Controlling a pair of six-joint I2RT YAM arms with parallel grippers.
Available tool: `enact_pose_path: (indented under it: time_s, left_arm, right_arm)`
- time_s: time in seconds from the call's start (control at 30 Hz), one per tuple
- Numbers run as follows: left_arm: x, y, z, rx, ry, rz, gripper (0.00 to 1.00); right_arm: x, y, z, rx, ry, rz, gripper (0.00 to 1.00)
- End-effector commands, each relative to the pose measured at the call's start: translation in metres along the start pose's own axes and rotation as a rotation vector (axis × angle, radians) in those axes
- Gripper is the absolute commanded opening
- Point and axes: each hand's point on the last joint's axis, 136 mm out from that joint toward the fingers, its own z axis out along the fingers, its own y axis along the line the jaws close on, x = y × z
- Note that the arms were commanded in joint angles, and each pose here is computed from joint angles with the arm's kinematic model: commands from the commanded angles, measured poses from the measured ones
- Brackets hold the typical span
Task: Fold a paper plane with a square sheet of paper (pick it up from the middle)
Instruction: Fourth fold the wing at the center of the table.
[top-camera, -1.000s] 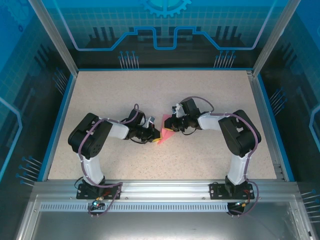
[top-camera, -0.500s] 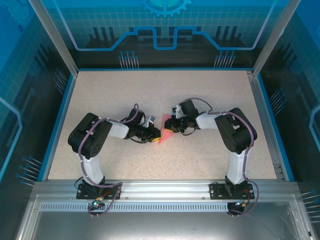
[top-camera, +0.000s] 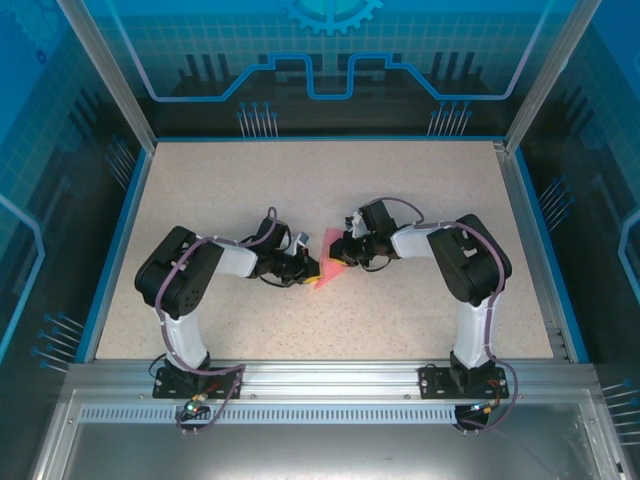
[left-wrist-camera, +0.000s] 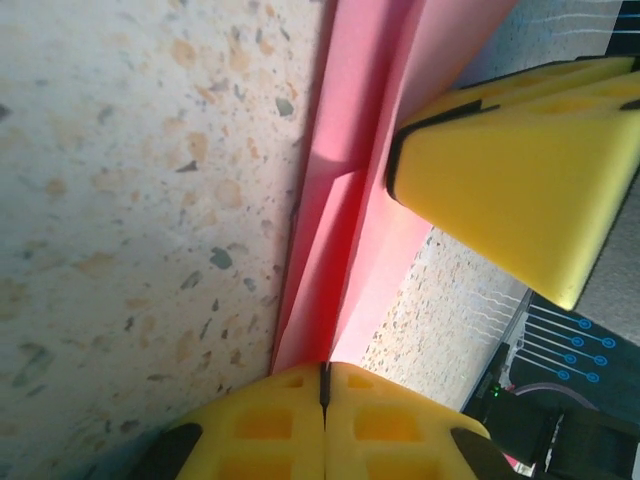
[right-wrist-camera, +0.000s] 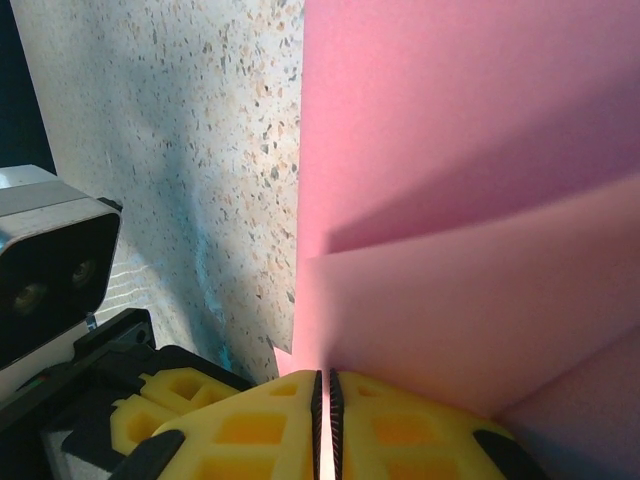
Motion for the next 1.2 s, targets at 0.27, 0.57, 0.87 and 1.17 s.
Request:
enact_pose_path:
  time_s: [0.27,0.57,0.87,1.17]
  left_arm:
    - [0.007,0.036,-0.009,-0.133,-0.051,-0.095,0.0]
    - [0.006,0.026,-0.004,-0.06,-0.041,-0.127,0.0]
    - [0.004,0.023,-0.004,-0.031,-0.047,-0.154,0.0]
    - [0.004,0.029,-0.005,-0.036,-0.052,-0.189,0.0]
  right_arm:
    - [-0.008,0.007,-0.001,-0.03,-0.011,-0.011,0.15]
    - [-0.01,0.023,-0.009,-0.053,-0.003,-0.052,0.16]
    - [-0.01,0.024,-0.001,-0.052,0.021,-0.06,0.16]
    - [-0.009,0.021,0.007,-0.04,0.049,-0.057,0.16]
